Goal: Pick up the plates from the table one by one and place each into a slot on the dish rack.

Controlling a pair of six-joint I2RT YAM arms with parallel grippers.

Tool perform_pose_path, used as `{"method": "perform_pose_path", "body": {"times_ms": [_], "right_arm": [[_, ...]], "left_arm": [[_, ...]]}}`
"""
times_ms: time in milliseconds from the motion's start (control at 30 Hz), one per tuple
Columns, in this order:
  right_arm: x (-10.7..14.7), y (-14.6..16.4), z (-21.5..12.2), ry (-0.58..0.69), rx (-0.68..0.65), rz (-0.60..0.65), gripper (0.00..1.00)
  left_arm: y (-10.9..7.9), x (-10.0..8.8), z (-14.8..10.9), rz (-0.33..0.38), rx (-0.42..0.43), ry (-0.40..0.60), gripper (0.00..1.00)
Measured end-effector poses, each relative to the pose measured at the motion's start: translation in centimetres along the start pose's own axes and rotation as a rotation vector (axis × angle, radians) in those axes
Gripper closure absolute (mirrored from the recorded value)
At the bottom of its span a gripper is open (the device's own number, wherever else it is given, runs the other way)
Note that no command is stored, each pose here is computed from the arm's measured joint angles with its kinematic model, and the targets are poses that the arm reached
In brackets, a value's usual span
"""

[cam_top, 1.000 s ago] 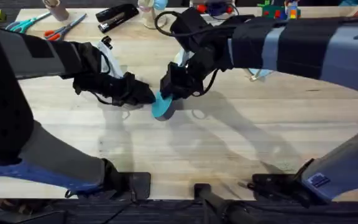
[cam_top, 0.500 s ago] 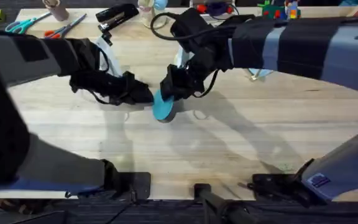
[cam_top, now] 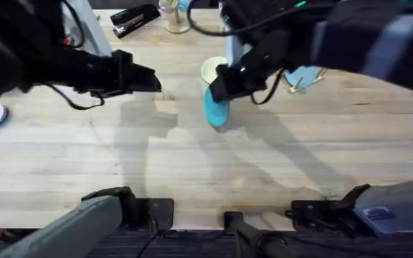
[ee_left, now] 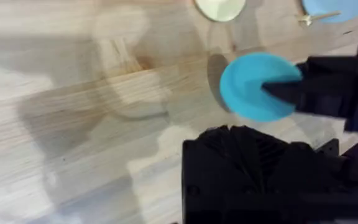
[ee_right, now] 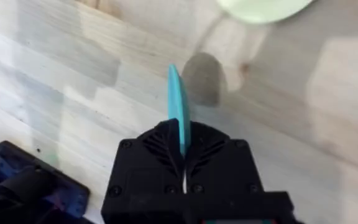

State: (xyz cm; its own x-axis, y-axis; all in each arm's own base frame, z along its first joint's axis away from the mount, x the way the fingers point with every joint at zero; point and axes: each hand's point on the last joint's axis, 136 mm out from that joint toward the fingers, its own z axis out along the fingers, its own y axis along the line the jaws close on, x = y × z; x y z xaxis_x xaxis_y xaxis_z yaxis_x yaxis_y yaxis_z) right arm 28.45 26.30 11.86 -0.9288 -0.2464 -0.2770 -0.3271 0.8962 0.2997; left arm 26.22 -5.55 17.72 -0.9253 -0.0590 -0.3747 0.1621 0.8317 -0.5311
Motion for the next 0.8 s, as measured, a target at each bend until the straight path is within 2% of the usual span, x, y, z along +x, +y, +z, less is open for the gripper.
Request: {"method": "perform_pose_path", "body": {"times_ms": [133,333,600,800], "right_arm": [[-1.6,-0.9,-3.9,-0.118,0.016,-0.075,0.972],[-3.3,-3.3,-9.7,-0.276,0.045,-0.110,0.972],[-2.4,-6.9,-16.4,-0.401,0.129,-0.173,0.972],[-1.6,-9.2,-21.1,-0.512,0.211,-0.223,0.973]], "left_arm": [[-1.7,-0.2,-2.8,0.067,-0.033,-0.061,0.960],[-3.3,0.4,-6.2,0.148,-0.108,-0.110,0.960],[-4.8,0.7,-9.2,0.251,-0.164,-0.118,0.959],[-5.2,0.4,-11.0,0.294,-0.217,-0.131,0.960]]}}
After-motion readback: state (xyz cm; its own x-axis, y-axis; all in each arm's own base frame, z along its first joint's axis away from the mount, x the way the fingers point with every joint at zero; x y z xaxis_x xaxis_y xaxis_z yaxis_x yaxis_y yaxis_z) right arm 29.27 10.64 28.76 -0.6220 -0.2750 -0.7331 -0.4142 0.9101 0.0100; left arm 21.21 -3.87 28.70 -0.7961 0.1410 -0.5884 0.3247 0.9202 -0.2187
